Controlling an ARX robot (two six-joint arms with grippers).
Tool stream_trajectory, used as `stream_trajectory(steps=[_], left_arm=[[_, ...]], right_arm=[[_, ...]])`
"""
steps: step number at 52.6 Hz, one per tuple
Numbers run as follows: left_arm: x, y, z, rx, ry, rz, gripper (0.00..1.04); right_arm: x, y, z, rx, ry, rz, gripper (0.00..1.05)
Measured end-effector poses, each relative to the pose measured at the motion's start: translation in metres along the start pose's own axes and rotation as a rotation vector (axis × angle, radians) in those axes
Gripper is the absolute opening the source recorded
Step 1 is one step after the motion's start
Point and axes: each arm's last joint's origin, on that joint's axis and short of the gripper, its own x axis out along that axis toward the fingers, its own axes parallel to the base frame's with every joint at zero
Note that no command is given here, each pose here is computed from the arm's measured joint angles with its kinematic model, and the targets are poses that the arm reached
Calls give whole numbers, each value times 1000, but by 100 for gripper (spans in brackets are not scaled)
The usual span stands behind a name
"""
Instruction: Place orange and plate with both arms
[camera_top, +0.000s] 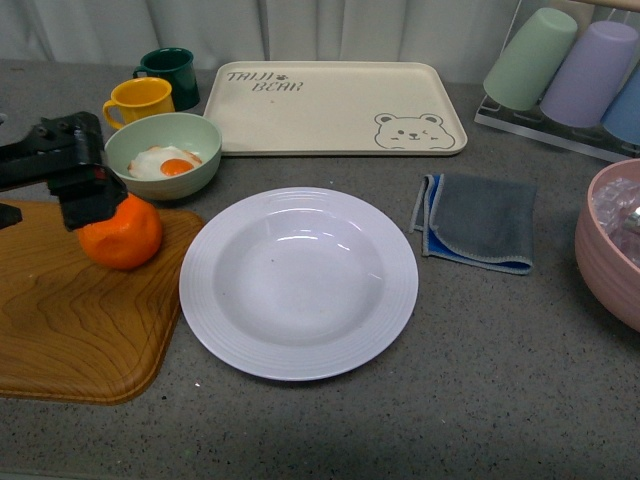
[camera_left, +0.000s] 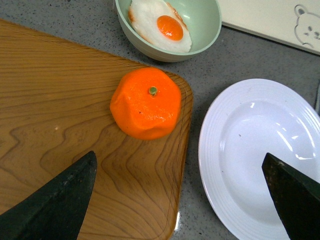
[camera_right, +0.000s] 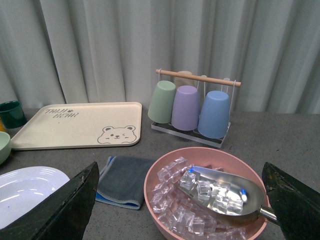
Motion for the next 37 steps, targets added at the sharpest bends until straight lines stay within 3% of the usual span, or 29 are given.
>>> stream_trajectory(steps=[35, 37], left_arm=[[78, 2, 7, 46, 87, 97, 98], [80, 3, 7, 47, 90, 102, 94]], right_arm=[[0, 0, 0, 0, 0, 0, 95], [0, 0, 0, 0, 0, 0, 95]])
